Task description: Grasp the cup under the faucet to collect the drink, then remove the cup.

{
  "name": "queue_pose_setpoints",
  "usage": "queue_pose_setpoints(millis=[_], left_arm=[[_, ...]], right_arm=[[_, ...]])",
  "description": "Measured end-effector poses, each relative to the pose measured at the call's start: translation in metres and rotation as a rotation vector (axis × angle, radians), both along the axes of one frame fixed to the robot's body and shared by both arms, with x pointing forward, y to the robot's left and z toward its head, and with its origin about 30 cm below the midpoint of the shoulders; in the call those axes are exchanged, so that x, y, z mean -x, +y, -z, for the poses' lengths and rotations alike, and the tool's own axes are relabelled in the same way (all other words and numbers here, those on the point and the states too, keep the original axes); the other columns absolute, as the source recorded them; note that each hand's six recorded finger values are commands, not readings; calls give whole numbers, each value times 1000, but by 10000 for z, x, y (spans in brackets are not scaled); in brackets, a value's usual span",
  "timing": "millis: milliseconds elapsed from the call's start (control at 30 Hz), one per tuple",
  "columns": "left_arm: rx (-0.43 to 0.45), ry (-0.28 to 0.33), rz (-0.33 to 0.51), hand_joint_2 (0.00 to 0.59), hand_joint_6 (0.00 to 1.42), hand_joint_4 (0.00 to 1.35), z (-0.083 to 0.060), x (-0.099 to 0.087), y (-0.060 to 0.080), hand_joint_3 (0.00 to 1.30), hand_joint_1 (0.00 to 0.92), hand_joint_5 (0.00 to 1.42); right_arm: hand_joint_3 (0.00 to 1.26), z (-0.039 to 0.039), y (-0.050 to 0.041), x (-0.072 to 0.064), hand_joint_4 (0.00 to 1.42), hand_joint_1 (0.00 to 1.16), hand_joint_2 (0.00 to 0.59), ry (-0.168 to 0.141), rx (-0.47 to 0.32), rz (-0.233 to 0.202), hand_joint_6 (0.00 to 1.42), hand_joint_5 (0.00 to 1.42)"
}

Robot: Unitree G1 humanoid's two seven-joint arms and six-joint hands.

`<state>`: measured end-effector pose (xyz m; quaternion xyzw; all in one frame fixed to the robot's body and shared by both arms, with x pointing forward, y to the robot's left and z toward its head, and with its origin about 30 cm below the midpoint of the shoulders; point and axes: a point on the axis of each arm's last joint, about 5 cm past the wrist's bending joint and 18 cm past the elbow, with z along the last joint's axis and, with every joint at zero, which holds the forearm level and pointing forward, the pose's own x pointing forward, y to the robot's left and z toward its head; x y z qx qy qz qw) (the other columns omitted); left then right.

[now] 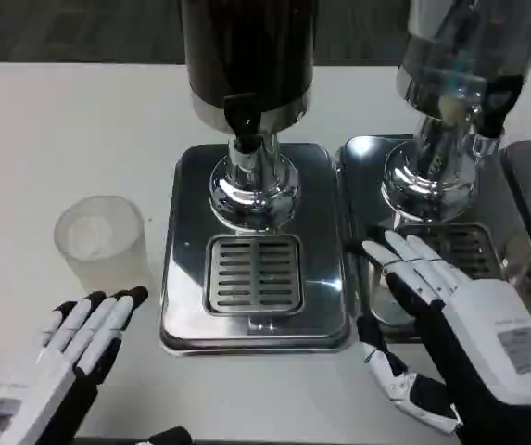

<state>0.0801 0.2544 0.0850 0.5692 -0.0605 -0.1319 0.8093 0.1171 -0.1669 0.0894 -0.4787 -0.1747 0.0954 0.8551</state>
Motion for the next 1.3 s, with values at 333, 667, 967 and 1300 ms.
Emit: queue_pose_setpoints(millis=[333, 667, 967, 1300], left_arm=[[2, 3, -1, 115, 0, 0, 3, -2, 0, 0, 0, 0], [28, 10, -12, 113, 0, 0, 19, 7, 17, 0, 0, 0], [64, -17, -16, 112, 0, 0, -7, -31, 135, 0, 0, 0], [154, -126, -63, 92, 0, 0, -58, -98, 249, 0, 0, 0]], right_arm=[[177, -4, -2, -7, 86, 474, 529, 2, -18, 3, 231, 86], [186, -3, 2, -11, 86, 476, 530, 2, -24, 5, 231, 86], [193, 8, 75, -20, 94, 477, 530, 7, -35, 27, 231, 86], [206, 9, 76, -21, 96, 478, 530, 11, -35, 32, 243, 86]])
